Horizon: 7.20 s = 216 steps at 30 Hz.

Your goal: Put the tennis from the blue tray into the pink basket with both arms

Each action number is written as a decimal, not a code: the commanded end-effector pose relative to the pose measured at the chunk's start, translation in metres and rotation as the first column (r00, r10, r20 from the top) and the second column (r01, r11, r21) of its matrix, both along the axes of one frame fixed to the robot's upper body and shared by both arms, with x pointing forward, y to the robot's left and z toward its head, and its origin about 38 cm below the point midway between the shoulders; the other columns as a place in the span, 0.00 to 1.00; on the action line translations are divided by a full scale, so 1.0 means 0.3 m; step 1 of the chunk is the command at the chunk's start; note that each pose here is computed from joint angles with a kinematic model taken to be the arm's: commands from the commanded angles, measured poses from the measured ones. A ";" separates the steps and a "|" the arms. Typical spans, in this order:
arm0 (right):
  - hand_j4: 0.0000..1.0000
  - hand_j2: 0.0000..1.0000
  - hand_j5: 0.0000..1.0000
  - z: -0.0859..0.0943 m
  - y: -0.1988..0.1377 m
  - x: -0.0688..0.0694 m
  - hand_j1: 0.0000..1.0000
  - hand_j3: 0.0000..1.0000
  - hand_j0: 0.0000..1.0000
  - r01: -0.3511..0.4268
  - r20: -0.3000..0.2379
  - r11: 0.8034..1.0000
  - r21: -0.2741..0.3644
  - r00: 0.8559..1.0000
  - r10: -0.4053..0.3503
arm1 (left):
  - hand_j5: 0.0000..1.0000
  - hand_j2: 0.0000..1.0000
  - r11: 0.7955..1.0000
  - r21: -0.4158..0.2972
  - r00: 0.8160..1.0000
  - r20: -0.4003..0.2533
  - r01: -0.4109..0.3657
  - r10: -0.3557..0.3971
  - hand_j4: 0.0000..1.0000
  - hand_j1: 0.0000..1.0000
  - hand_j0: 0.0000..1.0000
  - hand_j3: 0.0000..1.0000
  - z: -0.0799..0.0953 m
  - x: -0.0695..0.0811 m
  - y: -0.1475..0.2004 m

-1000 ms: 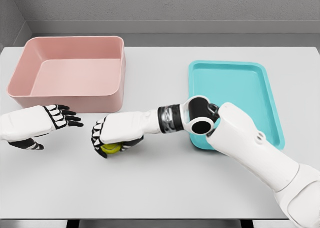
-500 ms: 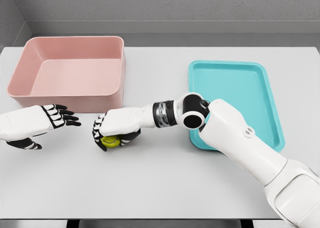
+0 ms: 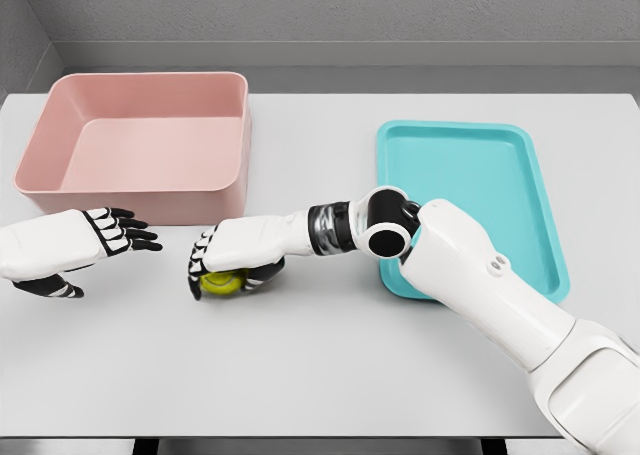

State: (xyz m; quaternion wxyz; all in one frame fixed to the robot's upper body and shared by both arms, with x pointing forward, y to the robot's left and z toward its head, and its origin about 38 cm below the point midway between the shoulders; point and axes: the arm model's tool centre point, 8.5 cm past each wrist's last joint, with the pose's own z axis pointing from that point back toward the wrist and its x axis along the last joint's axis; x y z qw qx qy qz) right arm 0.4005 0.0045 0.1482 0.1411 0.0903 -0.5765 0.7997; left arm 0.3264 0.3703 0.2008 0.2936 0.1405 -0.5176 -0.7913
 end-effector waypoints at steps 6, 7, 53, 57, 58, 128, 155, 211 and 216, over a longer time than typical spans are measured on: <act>0.92 0.92 0.92 0.000 -0.004 0.000 0.92 0.92 0.92 0.004 0.000 1.000 0.000 1.000 -0.004 | 1.00 1.00 1.000 -0.006 1.000 -0.001 -0.002 0.002 1.00 1.00 1.00 1.00 0.003 0.000 -0.001; 0.96 0.96 0.96 0.004 -0.003 0.000 0.96 0.96 0.96 0.003 0.002 1.000 0.003 1.000 -0.003 | 1.00 1.00 1.000 -0.004 1.000 -0.001 -0.002 0.002 1.00 1.00 1.00 1.00 0.004 0.000 0.001; 1.00 1.00 1.00 0.350 -1.172 -0.082 1.00 1.00 1.00 0.636 0.129 0.660 0.401 0.674 -0.727 | 1.00 1.00 0.982 -0.021 0.976 0.117 0.186 -0.183 1.00 1.00 1.00 1.00 -0.120 0.072 -0.335; 1.00 1.00 1.00 0.272 -1.133 -0.127 1.00 1.00 1.00 0.643 0.072 0.653 0.400 0.688 -0.722 | 1.00 1.00 0.979 -0.014 0.973 0.115 0.206 -0.203 1.00 1.00 1.00 1.00 -0.120 0.076 -0.353; 1.00 1.00 1.00 0.275 -1.144 -0.129 1.00 1.00 1.00 0.649 0.072 0.644 0.406 0.680 -0.730 | 1.00 1.00 0.977 -0.013 0.971 0.115 0.211 -0.208 1.00 1.00 1.00 1.00 -0.119 0.076 -0.358; 1.00 1.00 1.00 0.243 -1.241 -0.182 1.00 1.00 1.00 0.713 0.034 0.561 0.421 0.605 -0.795 | 0.49 0.49 0.967 -0.003 0.965 0.049 0.256 -0.256 0.49 0.49 0.49 0.49 -0.120 0.100 -0.411; 1.00 1.00 1.00 0.241 -1.254 -0.189 1.00 1.00 1.00 0.720 0.033 0.553 0.420 0.597 -0.802 | 0.50 0.50 0.975 -0.069 0.972 0.112 0.213 -0.205 0.50 0.50 0.50 0.50 0.061 0.165 -0.347; 1.00 1.00 1.00 0.235 -1.256 -0.193 1.00 1.00 1.00 0.723 0.028 0.551 0.417 0.596 -0.803 | 1.00 1.00 0.981 -0.187 0.982 0.173 -0.044 0.077 1.00 1.00 1.00 1.00 0.220 0.448 -0.155; 1.00 1.00 1.00 0.237 -1.256 -0.192 1.00 1.00 1.00 0.722 0.029 0.551 0.418 0.596 -0.803 | 1.00 1.00 0.979 -0.200 0.983 0.182 0.047 -0.010 1.00 1.00 1.00 1.00 0.243 0.373 -0.221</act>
